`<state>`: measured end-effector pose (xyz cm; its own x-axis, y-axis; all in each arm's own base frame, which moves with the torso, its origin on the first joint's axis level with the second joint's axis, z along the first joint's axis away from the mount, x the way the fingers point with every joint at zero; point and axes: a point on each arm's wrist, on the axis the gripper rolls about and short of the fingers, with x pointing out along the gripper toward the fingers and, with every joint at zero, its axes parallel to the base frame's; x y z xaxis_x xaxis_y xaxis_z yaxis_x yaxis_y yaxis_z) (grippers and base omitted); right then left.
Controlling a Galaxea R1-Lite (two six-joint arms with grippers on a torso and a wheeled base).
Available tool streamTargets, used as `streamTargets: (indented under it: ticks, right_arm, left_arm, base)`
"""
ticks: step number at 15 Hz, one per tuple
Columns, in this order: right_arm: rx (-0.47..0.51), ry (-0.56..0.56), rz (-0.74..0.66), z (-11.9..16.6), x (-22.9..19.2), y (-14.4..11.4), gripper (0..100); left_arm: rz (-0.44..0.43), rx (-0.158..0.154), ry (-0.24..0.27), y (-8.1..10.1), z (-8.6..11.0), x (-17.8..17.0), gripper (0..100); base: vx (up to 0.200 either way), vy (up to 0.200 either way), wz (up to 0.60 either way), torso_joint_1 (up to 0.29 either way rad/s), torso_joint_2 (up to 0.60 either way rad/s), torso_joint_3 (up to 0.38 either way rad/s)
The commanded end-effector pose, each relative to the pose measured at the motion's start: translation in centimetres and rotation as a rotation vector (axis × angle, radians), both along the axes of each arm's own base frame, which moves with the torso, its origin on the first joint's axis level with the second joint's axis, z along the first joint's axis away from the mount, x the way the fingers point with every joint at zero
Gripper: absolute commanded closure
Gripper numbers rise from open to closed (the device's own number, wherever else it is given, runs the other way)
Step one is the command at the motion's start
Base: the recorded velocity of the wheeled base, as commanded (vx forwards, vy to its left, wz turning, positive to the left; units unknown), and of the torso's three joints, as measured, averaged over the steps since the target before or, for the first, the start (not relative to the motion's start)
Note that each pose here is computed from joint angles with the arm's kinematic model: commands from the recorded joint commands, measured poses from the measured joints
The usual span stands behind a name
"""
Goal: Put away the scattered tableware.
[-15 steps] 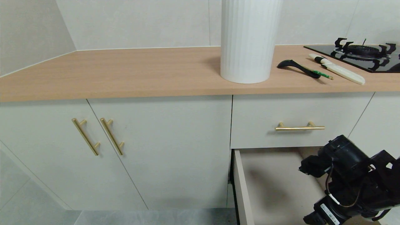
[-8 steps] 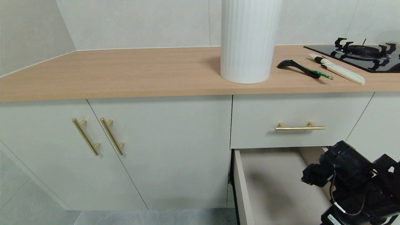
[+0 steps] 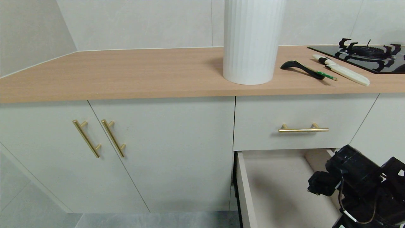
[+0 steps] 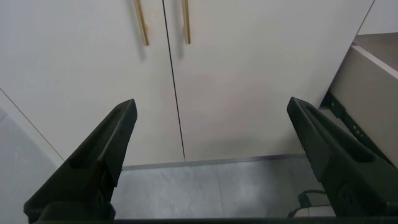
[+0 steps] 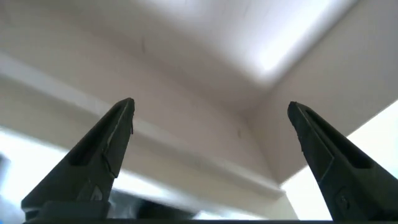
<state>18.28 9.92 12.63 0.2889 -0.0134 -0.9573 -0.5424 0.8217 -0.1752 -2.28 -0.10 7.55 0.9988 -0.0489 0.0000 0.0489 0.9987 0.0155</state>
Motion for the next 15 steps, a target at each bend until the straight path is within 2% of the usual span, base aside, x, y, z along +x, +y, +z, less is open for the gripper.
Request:
streamTargets:
  ticks: [1, 3, 4, 6, 8, 15]
  right_arm:
    - [0.064, -0.084, -0.066, 0.9, 0.9, 0.3, 0]
    - [0.154, -0.211, -0.154, 1.8, 2.0, 0.1, 0]
    - [0.222, -0.317, -0.201, 2.6, 2.9, -0.2, 0]
    - [0.291, -0.407, -0.253, 3.6, 3.4, -0.5, 0]
    - [0.333, -0.47, -0.254, 4.8, 2.8, -0.8, 0]
    - [0.39, -0.577, -0.243, 7.5, 0.8, -1.8, 0]
  left_arm:
    - [0.0, 0.0, 0.002, 0.0, 0.0, 0.0, 0]
    - [0.0, 0.0, 0.002, 0.0, 0.0, 0.0, 0]
    - [0.0, 0.0, 0.002, 0.0, 0.0, 0.0, 0]
    - [0.0, 0.0, 0.002, 0.0, 0.0, 0.0, 0]
    - [0.0, 0.0, 0.002, 0.0, 0.0, 0.0, 0]
    - [0.0, 0.0, 0.002, 0.0, 0.0, 0.0, 0]
  base:
    - [0.0, 0.0, 0.0, 0.0, 0.0, 0.0]
    - [0.0, 0.0, 0.0, 0.0, 0.0, 0.0]
    - [0.0, 0.0, 0.0, 0.0, 0.0, 0.0]
    - [0.0, 0.0, 0.0, 0.0, 0.0, 0.0]
    - [0.0, 0.0, 0.0, 0.0, 0.0, 0.0]
    - [0.0, 0.0, 0.0, 0.005, -0.01, -0.009]
